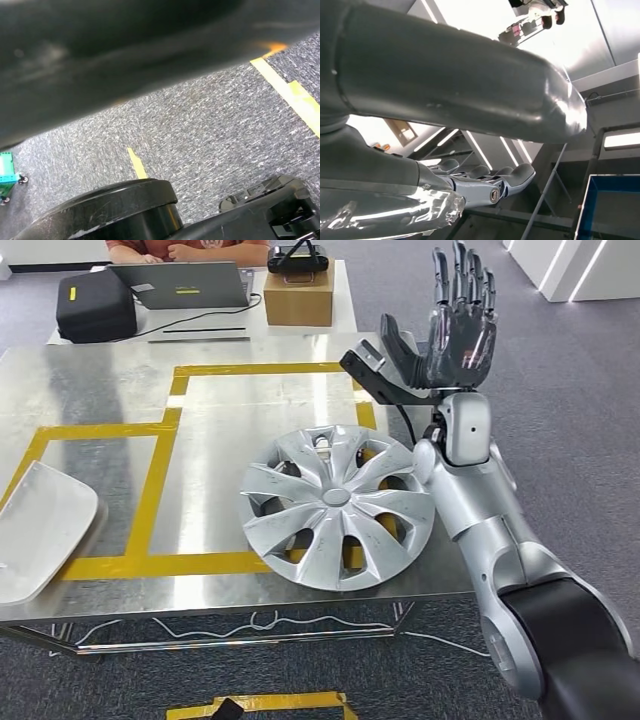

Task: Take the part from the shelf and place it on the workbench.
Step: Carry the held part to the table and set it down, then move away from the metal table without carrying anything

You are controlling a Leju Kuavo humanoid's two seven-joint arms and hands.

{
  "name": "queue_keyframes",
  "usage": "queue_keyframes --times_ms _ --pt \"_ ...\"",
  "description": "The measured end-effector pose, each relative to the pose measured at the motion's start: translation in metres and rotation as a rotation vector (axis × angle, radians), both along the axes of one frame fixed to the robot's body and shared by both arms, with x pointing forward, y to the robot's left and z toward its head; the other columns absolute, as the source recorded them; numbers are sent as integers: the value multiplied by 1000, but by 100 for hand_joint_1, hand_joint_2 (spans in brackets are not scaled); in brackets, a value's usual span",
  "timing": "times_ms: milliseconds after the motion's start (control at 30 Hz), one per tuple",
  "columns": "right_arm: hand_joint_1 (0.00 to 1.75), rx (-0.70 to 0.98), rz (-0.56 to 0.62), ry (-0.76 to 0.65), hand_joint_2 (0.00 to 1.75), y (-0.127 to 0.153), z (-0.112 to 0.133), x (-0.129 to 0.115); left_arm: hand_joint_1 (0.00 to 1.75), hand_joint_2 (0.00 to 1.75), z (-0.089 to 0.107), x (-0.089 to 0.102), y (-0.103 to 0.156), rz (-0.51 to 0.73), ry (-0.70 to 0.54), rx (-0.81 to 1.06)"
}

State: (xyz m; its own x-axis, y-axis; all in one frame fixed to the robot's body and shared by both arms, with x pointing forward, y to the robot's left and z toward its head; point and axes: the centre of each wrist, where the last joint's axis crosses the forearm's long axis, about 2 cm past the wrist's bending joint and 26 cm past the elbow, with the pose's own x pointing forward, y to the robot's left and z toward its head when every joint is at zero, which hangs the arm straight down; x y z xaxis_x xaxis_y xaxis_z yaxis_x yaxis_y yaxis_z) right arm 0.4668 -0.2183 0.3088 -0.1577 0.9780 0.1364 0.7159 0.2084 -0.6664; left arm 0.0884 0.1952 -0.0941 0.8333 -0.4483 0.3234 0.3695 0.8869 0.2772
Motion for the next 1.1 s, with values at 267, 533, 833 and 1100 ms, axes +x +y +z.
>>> queue_keyframes --times_ms 267,533,833,1100 --pt "0 -47 -29 -6 0 1 -1 0 0 0 0 0 1 2 1 3" --pt "0 -73 -32 -4 0 2 -3 -1 0 0 0 0 0 3 0 0" --pt "0 -94 -37 3 0 0 -7 -1 0 0 0 -1 -1 4 3 -1" --pt "0 -98 -36 9 0 1 -8 -1 0 0 -1 -3 0 4 6 0"
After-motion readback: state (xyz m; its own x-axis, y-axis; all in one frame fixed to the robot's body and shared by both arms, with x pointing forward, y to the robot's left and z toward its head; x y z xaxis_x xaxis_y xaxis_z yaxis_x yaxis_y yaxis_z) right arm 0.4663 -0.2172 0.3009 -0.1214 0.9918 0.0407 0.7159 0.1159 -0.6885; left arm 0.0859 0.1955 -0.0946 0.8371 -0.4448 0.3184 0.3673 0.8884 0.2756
